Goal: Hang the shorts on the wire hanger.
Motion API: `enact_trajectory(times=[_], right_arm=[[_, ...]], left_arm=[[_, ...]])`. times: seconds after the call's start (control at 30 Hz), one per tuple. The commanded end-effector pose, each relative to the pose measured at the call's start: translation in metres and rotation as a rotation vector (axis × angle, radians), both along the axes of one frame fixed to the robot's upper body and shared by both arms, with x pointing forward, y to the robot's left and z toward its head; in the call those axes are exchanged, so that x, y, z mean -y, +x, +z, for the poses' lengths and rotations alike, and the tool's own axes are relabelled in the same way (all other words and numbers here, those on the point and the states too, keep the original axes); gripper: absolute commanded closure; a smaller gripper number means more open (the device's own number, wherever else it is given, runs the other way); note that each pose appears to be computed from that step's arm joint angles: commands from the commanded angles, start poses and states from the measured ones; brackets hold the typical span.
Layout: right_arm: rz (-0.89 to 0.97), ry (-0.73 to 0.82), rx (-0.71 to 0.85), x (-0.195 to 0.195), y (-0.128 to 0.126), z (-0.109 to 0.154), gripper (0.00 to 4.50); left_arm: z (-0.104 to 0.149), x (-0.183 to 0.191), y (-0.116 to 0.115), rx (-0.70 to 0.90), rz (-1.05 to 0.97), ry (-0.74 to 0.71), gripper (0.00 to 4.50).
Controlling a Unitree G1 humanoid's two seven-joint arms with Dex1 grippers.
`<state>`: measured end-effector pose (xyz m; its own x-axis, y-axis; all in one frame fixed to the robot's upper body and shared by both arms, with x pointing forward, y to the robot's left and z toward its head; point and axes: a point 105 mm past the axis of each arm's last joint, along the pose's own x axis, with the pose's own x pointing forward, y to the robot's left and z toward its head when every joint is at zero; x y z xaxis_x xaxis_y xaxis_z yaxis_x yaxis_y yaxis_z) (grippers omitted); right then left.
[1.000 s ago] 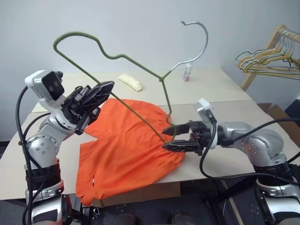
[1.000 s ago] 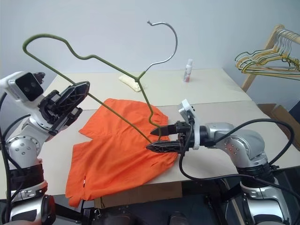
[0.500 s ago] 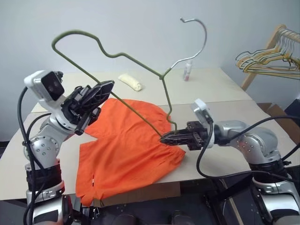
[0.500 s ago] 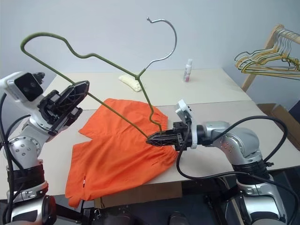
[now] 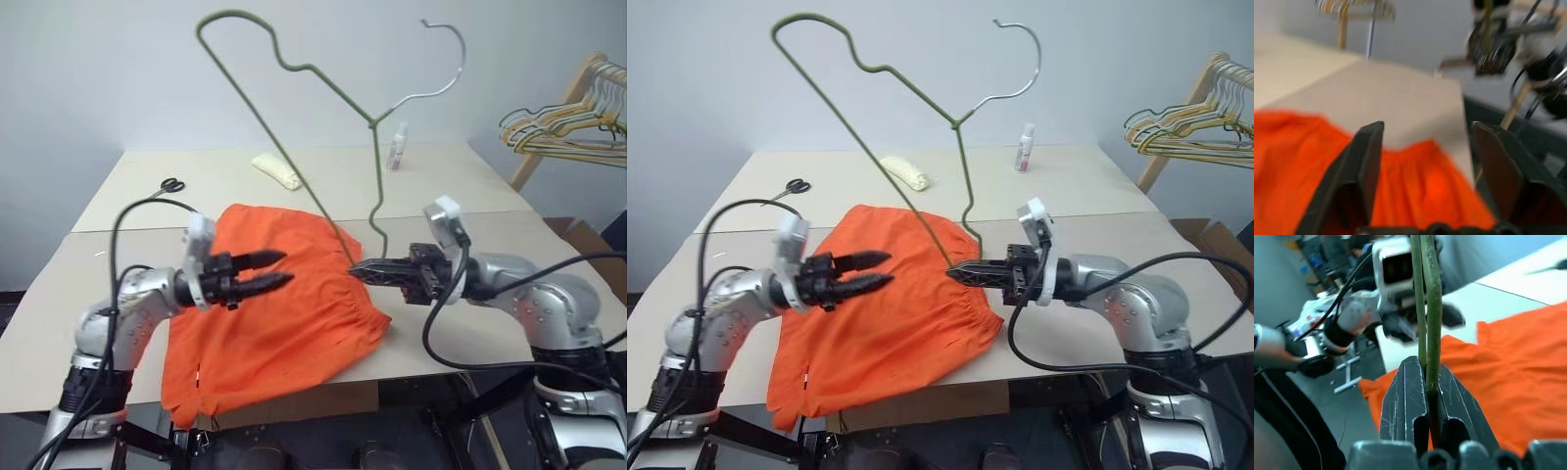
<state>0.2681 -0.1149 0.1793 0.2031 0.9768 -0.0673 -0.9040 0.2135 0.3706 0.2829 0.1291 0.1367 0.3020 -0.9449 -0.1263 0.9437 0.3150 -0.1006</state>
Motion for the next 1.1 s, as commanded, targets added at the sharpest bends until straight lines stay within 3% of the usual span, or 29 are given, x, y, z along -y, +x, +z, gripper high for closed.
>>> enact_trajectory(times=[0.03, 0.27, 0.5, 0.83, 1.1], right_arm=[[-0.096, -0.059, -0.114, 0.032, -0.005, -0.008, 4.50], [-0.179, -0.159, -0.522, 0.100, -0.041, -0.045, 4.50], [-0.233, -0.277, -0.792, 0.148, -0.064, -0.075, 4.50], [-0.217, -0.394, -0.875, 0.159, -0.053, -0.103, 4.50], [-0.162, -0.379, -0.862, 0.153, -0.048, -0.101, 4.50]], left_arm=[[-0.006, -0.004, -0.004, 0.116, -0.043, 0.175, 0.03], [-0.007, -0.008, -0.024, 0.235, -0.213, 0.345, 0.03], [-0.009, -0.012, -0.030, 0.287, -0.264, 0.434, 0.03], [-0.005, -0.008, -0.035, 0.312, -0.272, 0.422, 0.03], [-0.009, -0.009, -0.039, 0.289, -0.266, 0.415, 0.03]])
